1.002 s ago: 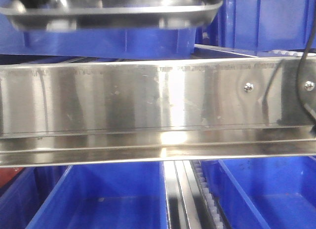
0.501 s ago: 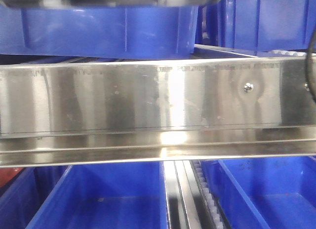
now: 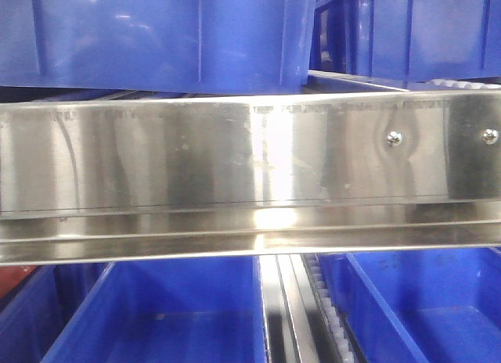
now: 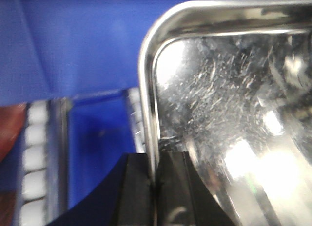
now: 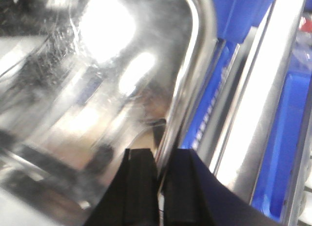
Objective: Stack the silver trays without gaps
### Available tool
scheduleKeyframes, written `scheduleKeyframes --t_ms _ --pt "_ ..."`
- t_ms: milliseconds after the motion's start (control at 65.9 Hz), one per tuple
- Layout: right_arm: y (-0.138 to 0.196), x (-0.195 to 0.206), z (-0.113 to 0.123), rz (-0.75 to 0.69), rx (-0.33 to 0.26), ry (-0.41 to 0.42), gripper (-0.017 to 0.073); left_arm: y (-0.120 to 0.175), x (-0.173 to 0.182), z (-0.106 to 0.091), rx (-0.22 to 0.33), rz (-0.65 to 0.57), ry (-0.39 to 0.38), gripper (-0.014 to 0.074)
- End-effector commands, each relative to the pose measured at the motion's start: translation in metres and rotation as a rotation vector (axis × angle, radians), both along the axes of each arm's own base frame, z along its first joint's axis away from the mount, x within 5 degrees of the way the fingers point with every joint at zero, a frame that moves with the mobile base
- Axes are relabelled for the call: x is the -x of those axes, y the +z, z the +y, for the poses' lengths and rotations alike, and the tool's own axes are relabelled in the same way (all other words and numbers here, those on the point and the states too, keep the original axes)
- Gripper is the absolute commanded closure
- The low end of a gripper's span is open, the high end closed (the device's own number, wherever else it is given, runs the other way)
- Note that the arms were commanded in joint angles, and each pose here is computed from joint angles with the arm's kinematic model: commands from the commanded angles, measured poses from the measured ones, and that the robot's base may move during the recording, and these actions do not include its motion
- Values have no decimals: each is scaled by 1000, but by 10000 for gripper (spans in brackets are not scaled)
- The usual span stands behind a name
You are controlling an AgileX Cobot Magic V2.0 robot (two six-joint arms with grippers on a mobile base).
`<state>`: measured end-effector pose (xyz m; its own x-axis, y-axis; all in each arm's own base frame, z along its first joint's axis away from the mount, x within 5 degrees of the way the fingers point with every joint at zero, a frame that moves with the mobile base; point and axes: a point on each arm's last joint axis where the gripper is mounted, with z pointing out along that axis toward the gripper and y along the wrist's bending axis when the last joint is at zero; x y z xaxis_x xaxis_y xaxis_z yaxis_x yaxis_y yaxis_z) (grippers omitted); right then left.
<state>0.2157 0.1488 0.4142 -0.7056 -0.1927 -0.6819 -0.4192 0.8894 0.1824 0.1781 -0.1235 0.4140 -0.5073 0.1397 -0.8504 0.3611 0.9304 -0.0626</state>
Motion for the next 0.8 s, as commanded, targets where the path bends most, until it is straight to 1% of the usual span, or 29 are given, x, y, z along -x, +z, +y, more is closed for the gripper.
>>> scheduleKeyframes --t_ms 0,152,243,349,455,516,592,698,789 --pt "5 11 -13 -86 23 2 627 1 9 8 -4 -88 -30 611" --pt "11 21 -20 -136 -10 1 627 -8 21 15 35 -140 -64 611" --pt "15 25 -23 -157 -8 13 627 -9 29 21 51 -162 -72 611" --pt "20 29 -25 -183 -24 12 627 -10 35 26 67 -182 -77 611" --pt "20 29 -25 -187 -23 15 627 -7 39 29 78 -195 -76 611" --pt "20 30 -25 -193 -13 25 627 -6 41 31 73 -209 -81 611" --pt "18 34 -24 -205 -13 48 627 -5 41 31 66 -214 -86 611" --pt "11 41 -25 -255 -40 63 627 -5 41 31 66 -219 -90 611" --pt "8 47 -28 -311 -78 62 627 -4 41 31 57 -233 -100 611"
